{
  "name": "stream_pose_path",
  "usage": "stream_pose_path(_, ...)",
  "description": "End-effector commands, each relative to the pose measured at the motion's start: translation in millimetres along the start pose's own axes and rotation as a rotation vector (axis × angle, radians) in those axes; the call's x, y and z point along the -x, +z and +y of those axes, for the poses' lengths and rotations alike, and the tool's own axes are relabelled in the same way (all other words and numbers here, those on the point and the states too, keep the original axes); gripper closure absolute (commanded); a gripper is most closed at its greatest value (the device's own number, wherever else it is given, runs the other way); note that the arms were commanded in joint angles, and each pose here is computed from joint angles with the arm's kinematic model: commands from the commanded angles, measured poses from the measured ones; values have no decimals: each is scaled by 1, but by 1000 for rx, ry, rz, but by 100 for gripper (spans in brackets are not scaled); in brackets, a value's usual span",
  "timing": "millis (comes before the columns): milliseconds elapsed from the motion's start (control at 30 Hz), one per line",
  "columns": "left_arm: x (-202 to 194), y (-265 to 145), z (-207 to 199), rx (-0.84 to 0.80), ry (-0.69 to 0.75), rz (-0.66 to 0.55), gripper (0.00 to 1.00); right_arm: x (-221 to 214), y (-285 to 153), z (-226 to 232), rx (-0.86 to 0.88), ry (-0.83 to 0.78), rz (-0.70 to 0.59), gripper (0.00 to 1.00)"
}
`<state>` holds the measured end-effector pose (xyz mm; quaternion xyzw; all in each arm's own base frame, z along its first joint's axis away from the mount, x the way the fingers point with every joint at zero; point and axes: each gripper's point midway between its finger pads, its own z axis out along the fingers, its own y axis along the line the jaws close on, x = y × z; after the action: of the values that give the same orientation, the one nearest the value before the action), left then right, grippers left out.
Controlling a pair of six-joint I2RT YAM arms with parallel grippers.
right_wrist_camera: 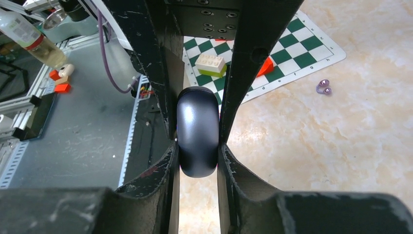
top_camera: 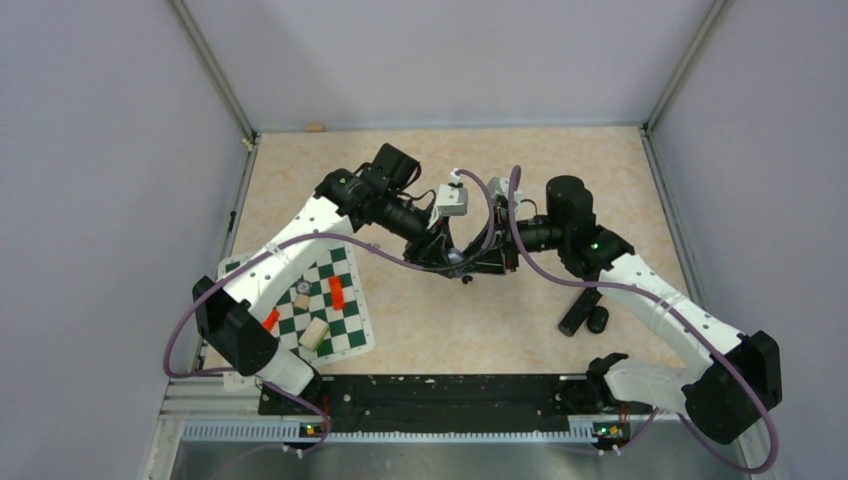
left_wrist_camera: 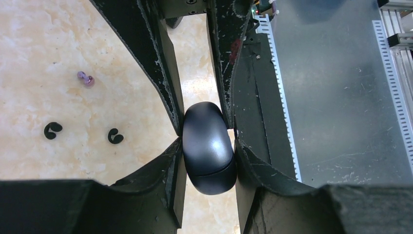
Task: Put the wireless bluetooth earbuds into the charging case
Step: Pass from the left arm to the right, then pass from the right arm to the left
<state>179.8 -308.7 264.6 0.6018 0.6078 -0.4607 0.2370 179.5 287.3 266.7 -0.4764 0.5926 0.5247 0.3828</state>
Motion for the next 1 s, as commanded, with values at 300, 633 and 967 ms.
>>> stream_pose_path(300, 15, -3, 8, 41, 60, -25, 29, 18, -4, 12, -9, -116, -41, 96)
stream_pose_path(633, 14, -6, 13, 82, 56, -25, 1, 36, -21, -5, -215, -227, -85, 97)
stream_pose_path(967, 20, -8, 19, 98, 36, -52, 13, 20, -20, -20, -258, -225, -46, 97)
